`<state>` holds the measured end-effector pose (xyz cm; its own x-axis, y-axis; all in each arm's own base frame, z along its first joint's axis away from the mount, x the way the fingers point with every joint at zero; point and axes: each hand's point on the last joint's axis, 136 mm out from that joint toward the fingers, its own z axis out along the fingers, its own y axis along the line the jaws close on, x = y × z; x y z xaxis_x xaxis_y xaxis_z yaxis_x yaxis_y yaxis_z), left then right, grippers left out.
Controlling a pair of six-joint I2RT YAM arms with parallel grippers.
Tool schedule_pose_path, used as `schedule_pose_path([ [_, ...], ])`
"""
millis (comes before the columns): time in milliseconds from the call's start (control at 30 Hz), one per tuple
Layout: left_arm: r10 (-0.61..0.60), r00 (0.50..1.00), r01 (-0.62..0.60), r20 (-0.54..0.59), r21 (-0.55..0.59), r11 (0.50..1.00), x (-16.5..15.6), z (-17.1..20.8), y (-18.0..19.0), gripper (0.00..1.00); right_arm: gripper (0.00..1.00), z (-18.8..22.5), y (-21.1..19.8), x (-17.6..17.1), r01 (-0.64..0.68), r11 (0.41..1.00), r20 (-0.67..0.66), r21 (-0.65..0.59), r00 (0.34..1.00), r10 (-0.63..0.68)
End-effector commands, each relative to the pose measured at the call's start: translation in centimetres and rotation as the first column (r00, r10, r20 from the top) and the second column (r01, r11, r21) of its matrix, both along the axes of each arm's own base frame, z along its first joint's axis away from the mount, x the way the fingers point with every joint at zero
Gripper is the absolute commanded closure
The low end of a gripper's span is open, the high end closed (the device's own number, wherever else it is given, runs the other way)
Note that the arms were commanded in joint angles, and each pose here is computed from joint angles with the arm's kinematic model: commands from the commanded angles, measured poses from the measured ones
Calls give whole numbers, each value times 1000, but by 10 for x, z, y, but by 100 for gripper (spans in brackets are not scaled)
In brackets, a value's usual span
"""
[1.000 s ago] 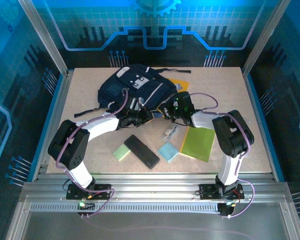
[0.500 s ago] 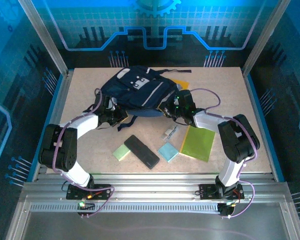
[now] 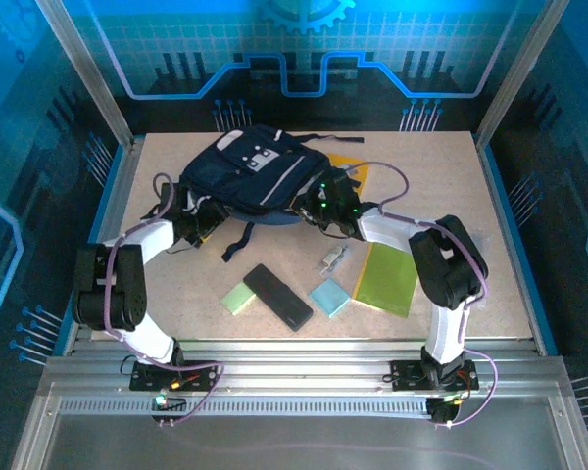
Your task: Pack the student bag
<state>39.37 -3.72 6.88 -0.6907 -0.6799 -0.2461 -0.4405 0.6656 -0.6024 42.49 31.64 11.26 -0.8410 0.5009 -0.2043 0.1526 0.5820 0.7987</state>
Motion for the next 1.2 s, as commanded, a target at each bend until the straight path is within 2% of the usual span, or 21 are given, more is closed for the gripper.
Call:
schedule_pose_path([
  [0, 52, 993, -53, 104, 11, 999, -7, 40, 7, 10, 100, 12, 22, 8, -21, 1000, 73, -22, 997, 23],
  [167, 75, 986, -80, 151, 22, 997, -29, 57, 10, 3, 99, 5, 63, -1, -88, 996, 33, 19, 996, 87],
  [333, 64, 978, -65, 197, 2, 998, -25, 66, 6, 8, 89, -2, 113, -34, -261, 955, -54, 139, 961, 271],
  [433, 30, 980, -26, 196, -23, 999, -17, 72, -2, 10, 76, -1, 113, -49, -348, 926, -71, 145, 930, 361],
  [467, 17, 980, -12, 200, -26, 1000, -14, 75, -6, 11, 69, -1, 106, -52, -365, 924, -68, 115, 925, 374],
  [500, 3, 979, 3, 204, -30, 1000, -11, 77, -11, 12, 56, -2, 95, -55, -374, 925, -69, 66, 923, 378],
  [533, -13, 977, 19, 214, -27, 999, -9, 79, -16, 12, 48, -1, 82, -56, -375, 927, -66, 26, 924, 376],
  [633, -67, 971, 73, 230, -16, 997, 0, 86, -38, 13, 35, 4, 38, -57, -360, 929, -59, -91, 933, 356],
  [933, -283, 915, 275, 287, 68, 959, 34, 111, -137, 13, 30, 19, -103, -24, -204, 915, -34, -349, 978, 206],
  [1167, -390, 885, 368, 255, 130, 921, 79, 91, -195, 13, 30, -6, -173, 21, -90, 881, -42, -464, 996, 80],
])
